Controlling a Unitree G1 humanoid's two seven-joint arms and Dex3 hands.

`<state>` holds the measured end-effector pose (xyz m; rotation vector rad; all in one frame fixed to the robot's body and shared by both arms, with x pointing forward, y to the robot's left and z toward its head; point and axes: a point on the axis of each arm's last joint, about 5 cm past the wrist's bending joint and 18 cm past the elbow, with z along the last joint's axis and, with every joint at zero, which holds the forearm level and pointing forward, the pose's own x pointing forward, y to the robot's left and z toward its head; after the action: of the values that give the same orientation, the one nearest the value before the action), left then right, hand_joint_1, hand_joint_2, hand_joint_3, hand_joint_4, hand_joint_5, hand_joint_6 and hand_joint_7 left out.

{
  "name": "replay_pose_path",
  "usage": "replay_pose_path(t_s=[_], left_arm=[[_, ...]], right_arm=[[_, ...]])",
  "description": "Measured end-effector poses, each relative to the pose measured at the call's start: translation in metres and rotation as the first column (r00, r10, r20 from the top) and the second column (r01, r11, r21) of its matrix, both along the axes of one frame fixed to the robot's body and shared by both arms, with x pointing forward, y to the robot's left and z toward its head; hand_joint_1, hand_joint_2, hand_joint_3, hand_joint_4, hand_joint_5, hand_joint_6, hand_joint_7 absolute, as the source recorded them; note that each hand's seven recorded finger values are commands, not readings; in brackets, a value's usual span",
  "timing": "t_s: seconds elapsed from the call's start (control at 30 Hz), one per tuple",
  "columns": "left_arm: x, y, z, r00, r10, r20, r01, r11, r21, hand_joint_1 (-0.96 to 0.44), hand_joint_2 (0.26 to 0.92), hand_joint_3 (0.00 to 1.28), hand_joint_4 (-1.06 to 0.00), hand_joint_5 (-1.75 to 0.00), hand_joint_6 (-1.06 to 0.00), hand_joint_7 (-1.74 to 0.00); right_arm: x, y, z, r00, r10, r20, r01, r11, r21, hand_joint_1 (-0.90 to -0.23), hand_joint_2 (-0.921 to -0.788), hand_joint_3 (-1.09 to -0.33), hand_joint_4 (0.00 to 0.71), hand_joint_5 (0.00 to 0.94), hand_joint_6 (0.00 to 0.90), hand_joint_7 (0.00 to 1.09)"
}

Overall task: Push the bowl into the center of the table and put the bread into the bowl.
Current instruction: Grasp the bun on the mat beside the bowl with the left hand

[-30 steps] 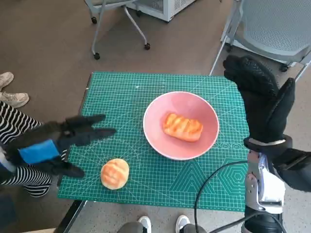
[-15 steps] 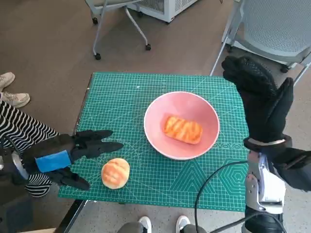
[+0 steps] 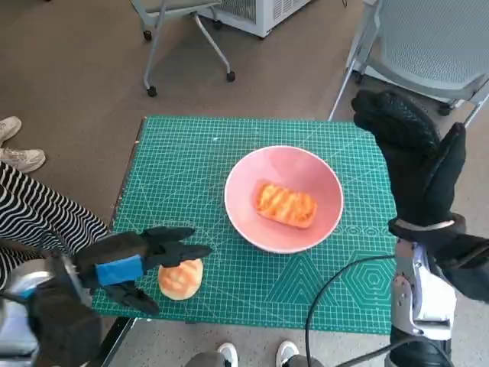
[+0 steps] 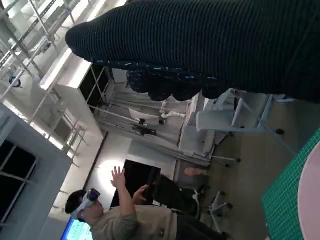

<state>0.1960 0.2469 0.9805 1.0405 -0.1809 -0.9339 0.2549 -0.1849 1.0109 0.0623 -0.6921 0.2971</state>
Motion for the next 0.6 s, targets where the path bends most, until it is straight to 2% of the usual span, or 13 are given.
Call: replay_pose_path(t_s=[0.37,0.47,0.6], left_arm=[[0.003,-0.006,-0.031,0.999,0.02,-0.041,-0.019,0.999,0.034,-0.21,0.738,0.0,-0.19,-0.01,-0.35,-0.04],[0.004,-0.007,-0.037,0.999,0.036,-0.04,-0.034,0.998,0.052,-0.12,0.769,0.02,-0.27,-0.02,-0.4,-0.05],[0.004,-0.008,-0.042,0.998,0.061,-0.017,-0.059,0.995,0.079,0.01,0.829,0.05,-0.46,-0.04,-0.54,-0.08]], right_arm=[[-0.0009,-0.001,0.001,1.0,-0.003,0.004,0.003,1.0,-0.005,-0.684,-0.921,-0.621,0.195,0.003,0.089,0.52],[-0.001,-0.002,0.001,1.0,-0.004,0.004,0.004,1.0,-0.009,-0.684,-0.921,-0.621,0.195,0.002,0.089,0.52],[-0.0012,-0.002,0.001,1.0,-0.006,0.004,0.006,1.0,-0.012,-0.683,-0.921,-0.622,0.194,0.002,0.089,0.52]])
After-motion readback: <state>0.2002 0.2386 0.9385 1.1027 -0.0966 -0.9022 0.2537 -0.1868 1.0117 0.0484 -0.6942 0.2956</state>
